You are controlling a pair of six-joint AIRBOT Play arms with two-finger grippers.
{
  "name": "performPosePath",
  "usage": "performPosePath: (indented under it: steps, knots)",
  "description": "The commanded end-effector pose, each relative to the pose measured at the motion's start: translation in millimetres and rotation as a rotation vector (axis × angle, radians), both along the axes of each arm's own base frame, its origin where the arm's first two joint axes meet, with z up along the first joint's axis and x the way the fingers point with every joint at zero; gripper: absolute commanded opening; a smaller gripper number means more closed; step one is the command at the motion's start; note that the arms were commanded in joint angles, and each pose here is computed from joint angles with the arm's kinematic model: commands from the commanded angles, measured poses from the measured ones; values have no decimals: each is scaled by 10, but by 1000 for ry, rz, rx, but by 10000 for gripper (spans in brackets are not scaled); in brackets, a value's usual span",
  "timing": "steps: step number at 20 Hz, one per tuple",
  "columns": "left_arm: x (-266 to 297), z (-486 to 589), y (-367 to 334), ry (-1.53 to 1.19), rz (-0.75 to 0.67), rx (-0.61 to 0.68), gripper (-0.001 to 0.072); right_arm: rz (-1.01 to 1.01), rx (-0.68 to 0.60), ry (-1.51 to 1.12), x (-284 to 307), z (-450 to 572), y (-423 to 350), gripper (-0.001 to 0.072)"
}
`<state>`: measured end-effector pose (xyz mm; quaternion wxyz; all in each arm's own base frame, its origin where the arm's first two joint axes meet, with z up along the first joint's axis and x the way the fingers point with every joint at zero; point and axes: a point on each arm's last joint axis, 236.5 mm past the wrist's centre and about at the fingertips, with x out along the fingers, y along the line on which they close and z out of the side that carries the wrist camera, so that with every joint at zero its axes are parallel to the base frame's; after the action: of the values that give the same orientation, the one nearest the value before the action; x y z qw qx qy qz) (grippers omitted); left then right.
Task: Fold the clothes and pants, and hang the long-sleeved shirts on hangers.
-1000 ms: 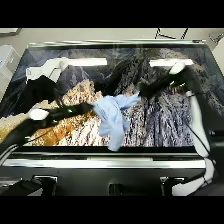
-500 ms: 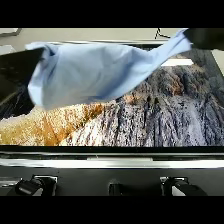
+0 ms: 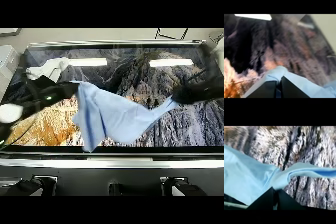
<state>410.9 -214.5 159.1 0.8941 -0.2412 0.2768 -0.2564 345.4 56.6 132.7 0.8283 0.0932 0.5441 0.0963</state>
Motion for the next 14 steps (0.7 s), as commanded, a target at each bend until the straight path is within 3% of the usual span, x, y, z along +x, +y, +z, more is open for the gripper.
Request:
performPosePath:
  steps: [1, 2, 3, 4, 5, 7, 11, 14]
  knots:
    - [348, -1039, -212, 253, 4, -9, 28, -140, 33, 115, 39, -943, -54, 41]
    - [317, -1236, -380, 351, -31, -62, 58, -148, 43, 158, -1, -1088, -32, 41]
    - [228, -1382, -530, 435, -83, -94, 235, -147, 43, 195, -31, -1195, -25, 41]
    - [81, -1493, -639, 513, -159, -97, 602, -146, 42, 213, -35, -1251, -25, 41]
    - [-74, -1538, -635, 575, -237, -81, 708, -144, 39, 214, -21, -1276, -29, 41]
    - [-390, -1542, -294, 707, -346, -15, 708, -128, 31, 202, -4, -1272, -37, 41]
    - [-1145, -1832, 891, 989, -255, 248, 706, -125, 27, 211, -27, -1278, -42, 42]
    - [-1738, -2107, 719, 1034, -208, 133, 705, -126, 27, 209, -22, -1277, -42, 42]
